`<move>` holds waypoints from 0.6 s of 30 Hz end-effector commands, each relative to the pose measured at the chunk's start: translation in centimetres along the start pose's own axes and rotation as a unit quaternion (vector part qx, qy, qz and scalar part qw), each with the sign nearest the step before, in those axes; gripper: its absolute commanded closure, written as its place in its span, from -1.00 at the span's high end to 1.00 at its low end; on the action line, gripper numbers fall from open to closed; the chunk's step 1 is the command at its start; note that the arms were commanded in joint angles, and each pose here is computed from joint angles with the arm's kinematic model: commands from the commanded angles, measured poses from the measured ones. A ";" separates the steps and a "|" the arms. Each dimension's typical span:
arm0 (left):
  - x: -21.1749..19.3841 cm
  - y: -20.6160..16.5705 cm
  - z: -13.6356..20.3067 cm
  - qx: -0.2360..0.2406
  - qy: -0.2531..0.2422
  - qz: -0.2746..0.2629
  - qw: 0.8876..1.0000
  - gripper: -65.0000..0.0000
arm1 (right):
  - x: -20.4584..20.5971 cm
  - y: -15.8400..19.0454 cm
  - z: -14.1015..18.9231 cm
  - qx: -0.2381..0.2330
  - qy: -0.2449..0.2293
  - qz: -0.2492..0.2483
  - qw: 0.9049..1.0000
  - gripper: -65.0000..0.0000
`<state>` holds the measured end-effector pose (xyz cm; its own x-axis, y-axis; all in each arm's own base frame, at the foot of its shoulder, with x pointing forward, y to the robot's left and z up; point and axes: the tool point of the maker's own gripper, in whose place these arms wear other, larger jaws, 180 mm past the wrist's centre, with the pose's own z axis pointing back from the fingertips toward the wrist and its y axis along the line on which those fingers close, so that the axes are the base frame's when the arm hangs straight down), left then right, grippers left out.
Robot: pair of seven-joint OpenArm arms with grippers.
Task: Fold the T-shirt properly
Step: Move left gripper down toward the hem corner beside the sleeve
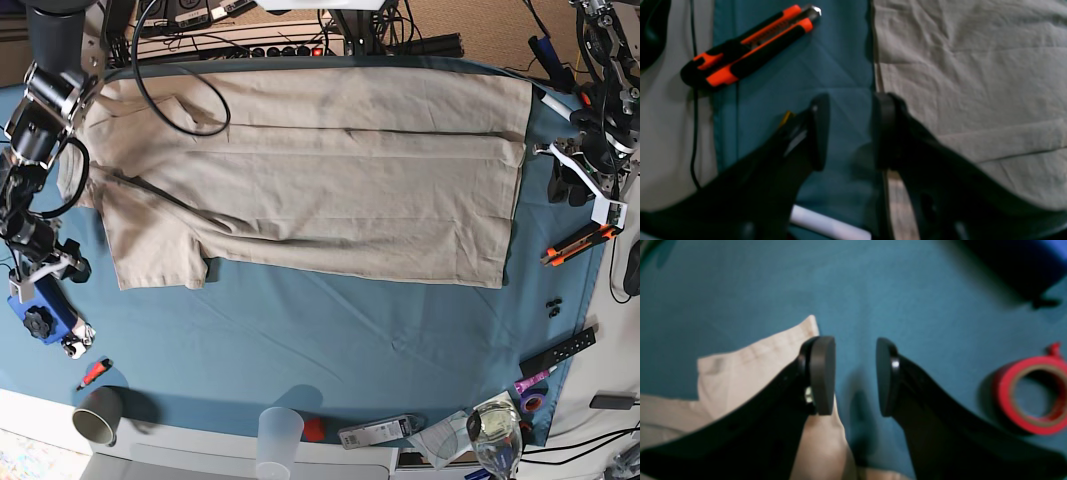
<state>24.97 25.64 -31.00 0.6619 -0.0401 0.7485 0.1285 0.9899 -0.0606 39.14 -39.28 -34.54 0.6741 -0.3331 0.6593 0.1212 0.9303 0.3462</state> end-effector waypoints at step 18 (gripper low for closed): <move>2.9 0.0 -2.3 0.019 -0.033 -0.058 0.998 0.07 | -7.7 6.6 -7.0 0.023 0.128 0.062 0.990 -0.36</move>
<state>27.81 24.99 -31.92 0.6380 -0.1409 0.7570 0.1705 0.9846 0.0395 41.56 -29.25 -40.47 0.7790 -0.2119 0.5902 -0.0102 0.9368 0.3498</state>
